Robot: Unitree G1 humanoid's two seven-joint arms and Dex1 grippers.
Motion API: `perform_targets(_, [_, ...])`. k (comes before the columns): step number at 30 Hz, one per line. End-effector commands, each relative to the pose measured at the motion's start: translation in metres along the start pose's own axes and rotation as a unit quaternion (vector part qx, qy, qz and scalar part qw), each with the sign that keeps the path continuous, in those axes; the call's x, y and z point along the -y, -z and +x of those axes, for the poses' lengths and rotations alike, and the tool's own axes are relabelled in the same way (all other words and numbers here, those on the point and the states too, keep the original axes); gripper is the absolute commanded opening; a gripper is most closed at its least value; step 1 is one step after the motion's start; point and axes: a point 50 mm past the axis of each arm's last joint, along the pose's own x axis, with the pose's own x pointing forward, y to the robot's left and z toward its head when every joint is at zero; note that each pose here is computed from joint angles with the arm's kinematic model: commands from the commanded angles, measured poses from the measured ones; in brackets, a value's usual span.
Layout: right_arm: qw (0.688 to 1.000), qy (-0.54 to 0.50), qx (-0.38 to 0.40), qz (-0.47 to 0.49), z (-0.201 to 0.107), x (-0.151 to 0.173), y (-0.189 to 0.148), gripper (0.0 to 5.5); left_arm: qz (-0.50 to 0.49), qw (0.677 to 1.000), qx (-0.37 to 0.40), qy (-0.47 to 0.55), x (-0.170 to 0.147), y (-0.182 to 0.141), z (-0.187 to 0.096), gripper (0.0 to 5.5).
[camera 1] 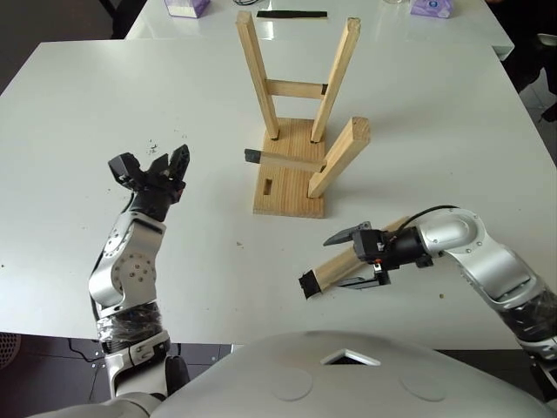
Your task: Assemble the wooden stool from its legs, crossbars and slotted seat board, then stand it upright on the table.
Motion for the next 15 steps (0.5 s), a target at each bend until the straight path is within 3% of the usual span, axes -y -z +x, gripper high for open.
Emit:
perform_targets(1, [0.995, -0.064, -0.068, -0.034, -0.024, -0.001, 0.014, 3.83, -0.013, 0.999, 0.017, -0.026, 0.000, 0.011, -0.011, 3.08])
perform_targets(5, [0.988, -0.079, -0.114, -0.070, -0.059, 0.009, 0.018, 3.83, -0.023, 0.998, 0.034, -0.041, 0.002, 0.019, -0.019, 3.08])
perform_targets(10, [0.967, -0.031, -0.191, -0.164, -0.097, 0.055, 0.013, 3.83, -0.047, 0.995, 0.054, -0.066, 0.003, 0.031, -0.024, 3.08])
perform_targets(15, [0.967, 0.027, -0.180, -0.179, -0.111, 0.081, 0.004, 3.83, -0.051, 0.994, 0.063, -0.069, 0.007, 0.035, -0.020, 3.08])
